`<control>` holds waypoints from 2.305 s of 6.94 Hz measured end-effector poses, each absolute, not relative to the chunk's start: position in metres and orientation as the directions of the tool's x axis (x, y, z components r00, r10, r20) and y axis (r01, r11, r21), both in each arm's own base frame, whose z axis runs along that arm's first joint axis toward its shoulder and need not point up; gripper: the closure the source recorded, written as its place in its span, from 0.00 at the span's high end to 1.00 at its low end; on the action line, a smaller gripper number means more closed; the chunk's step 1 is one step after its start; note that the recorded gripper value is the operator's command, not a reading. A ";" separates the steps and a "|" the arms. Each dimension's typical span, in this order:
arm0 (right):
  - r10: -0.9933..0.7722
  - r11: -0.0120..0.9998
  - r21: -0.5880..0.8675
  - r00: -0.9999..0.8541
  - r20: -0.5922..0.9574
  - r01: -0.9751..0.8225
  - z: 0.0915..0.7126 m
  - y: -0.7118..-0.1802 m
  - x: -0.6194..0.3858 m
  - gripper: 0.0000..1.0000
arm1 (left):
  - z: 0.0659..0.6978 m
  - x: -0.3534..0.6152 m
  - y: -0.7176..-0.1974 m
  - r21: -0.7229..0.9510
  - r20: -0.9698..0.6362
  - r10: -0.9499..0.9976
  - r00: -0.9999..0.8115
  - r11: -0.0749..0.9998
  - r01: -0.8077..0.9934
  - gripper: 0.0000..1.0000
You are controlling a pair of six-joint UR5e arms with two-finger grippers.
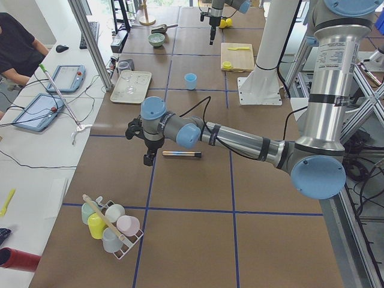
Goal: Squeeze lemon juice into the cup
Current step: 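Move the right gripper down to the lemon slices on the cutting board, then close the right gripper on a lemon slice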
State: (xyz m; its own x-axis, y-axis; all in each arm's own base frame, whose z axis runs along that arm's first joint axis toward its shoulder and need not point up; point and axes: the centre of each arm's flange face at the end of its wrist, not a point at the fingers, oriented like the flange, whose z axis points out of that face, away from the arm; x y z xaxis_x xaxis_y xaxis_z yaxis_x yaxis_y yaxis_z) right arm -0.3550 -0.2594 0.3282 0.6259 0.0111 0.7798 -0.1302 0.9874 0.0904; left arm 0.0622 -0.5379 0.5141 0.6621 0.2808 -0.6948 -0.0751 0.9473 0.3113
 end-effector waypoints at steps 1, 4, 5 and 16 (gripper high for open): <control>-0.020 0.985 0.125 0.637 0.771 -0.121 0.331 -0.232 -0.384 1.00 | 0.516 0.066 -0.538 0.308 -0.695 0.283 0.661 0.948 -0.082 1.00; -0.071 0.984 0.163 0.670 0.739 -0.076 0.351 -0.193 -0.433 1.00 | 0.519 0.073 -0.538 0.302 -0.697 0.288 0.657 0.948 -0.095 1.00; -0.084 0.985 0.165 0.679 0.729 -0.056 0.358 -0.185 -0.443 1.00 | 0.519 0.073 -0.538 0.303 -0.697 0.289 0.657 0.948 -0.095 1.00; -0.101 0.987 0.159 0.690 0.716 -0.020 0.366 -0.175 -0.466 0.44 | 0.516 0.074 -0.540 0.308 -0.696 0.293 0.656 0.946 -0.095 1.00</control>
